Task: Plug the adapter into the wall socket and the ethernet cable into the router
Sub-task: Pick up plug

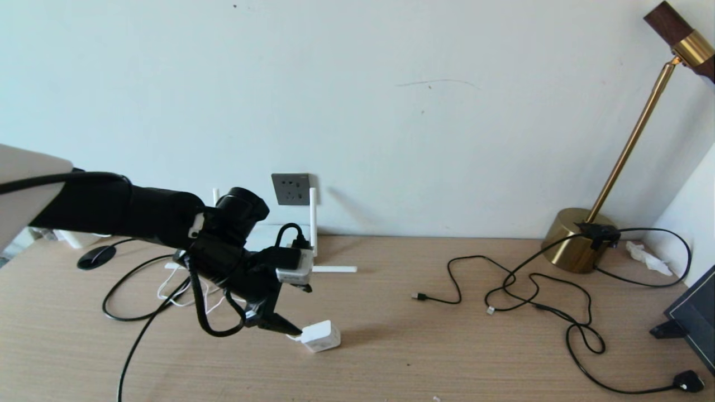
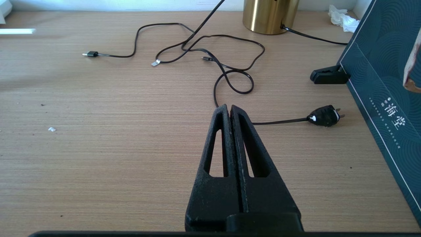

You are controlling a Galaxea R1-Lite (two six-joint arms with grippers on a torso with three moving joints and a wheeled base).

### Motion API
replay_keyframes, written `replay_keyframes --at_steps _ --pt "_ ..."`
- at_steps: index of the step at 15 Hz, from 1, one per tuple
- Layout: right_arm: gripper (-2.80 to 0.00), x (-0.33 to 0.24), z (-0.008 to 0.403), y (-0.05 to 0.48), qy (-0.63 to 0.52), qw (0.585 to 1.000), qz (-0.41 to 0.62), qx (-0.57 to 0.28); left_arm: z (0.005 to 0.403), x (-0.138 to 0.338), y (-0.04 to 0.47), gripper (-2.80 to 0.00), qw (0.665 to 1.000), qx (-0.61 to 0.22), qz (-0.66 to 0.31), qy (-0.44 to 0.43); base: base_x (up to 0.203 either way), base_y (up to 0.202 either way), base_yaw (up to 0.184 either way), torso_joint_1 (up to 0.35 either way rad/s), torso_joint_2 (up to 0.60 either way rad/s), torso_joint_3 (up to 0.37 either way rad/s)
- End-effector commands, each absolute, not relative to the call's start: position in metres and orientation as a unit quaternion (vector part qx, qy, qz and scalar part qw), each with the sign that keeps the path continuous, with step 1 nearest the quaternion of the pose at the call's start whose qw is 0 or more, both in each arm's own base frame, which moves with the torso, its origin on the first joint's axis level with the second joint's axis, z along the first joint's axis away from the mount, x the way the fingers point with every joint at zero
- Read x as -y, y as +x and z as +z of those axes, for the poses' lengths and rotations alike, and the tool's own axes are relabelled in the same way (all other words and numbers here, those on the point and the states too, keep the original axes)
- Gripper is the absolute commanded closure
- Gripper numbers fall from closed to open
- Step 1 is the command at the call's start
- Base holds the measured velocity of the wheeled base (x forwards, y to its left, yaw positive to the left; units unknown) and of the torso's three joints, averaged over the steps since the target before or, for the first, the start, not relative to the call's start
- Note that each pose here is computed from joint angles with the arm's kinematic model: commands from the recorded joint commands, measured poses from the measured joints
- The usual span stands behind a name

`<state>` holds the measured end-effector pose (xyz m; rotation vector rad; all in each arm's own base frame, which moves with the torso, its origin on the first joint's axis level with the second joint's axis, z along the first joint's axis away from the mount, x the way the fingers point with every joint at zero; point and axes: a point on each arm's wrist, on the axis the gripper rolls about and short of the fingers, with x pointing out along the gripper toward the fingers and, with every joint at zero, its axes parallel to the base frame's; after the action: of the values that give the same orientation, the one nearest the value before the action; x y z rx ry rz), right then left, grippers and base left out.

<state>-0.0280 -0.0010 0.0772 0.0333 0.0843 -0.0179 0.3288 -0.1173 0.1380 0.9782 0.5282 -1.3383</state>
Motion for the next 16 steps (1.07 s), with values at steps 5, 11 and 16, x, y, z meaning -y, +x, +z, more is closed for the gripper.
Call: replay_keyframes --at_steps 5,11,16 --pt "0.0 0.001 0.077 -0.028 0.017 0.999 -0.009 -0.044 0.125 0.144 0.336 -2.8 0.649 -0.297 -0.581 0.391 0.0 0.0 0.0 0.0 0.0 0.0" --pt "0.0 0.001 0.077 -0.028 0.017 0.999 -0.009 -0.044 0.114 0.159 0.337 -2.8 0.646 -0.335 -0.563 0.392 0.0 0.0 0.0 0.0 0.0 0.0" --pt "0.0 0.001 0.077 -0.028 0.017 0.999 -0.009 -0.043 0.103 0.165 0.338 -2.8 0.644 -0.351 -0.555 0.393 0.0 0.0 0.0 0.0 0.0 0.0"
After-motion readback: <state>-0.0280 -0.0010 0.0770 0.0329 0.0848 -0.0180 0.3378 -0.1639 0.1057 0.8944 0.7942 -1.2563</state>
